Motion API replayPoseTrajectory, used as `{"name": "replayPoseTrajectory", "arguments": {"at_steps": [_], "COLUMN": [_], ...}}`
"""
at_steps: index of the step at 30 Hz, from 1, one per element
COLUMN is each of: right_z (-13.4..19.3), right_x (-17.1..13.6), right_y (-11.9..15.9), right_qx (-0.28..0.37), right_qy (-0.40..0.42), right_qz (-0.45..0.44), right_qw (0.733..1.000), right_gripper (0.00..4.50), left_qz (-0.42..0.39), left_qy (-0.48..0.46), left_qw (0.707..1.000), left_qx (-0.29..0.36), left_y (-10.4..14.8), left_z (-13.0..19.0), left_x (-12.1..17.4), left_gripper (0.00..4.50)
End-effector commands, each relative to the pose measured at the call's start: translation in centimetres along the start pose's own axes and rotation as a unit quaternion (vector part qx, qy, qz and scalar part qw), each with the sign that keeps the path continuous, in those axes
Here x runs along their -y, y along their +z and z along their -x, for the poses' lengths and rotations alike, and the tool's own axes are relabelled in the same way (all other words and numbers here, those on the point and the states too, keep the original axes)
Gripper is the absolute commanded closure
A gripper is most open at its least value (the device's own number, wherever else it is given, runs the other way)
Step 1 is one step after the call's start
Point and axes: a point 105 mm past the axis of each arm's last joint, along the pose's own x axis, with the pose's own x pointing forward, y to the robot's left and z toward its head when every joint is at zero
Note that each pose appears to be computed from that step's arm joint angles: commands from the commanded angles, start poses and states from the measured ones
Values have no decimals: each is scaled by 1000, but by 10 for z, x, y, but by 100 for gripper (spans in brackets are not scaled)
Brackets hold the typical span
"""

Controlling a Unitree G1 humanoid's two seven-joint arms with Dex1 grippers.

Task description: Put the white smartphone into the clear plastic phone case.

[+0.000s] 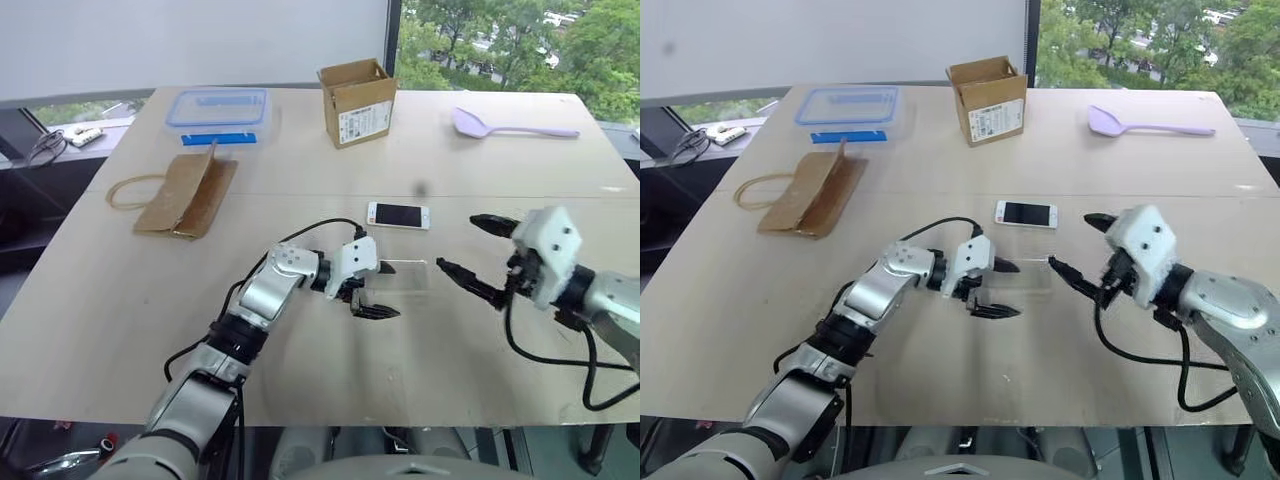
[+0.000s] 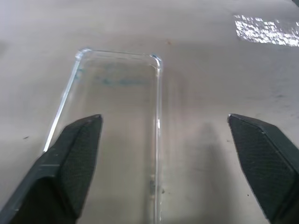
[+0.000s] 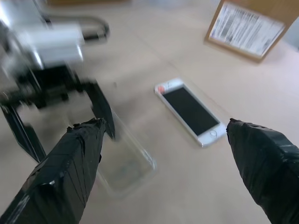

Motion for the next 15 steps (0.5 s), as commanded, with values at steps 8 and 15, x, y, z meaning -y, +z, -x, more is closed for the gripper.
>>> {"name": "replayPoseTrajectory", "arguments": {"at_steps": [8,15], "right_z": [-14,-12], "right_x": [-1,1], "right_y": [1,1], "right_qx": [-6,-17], "right_qy": [21,14], "right_qz": [5,-7], "right_qw": [1000,1000], "right_gripper": [0,0], "left_qz": [-18,-23], "left_qy": [28,15], "left_qw": [999,999], "left_qx": [-25,-24], "left_y": [-11,-12], "left_z": [-5,0], "left_x": [4,9], "left_gripper": [285,447]}}
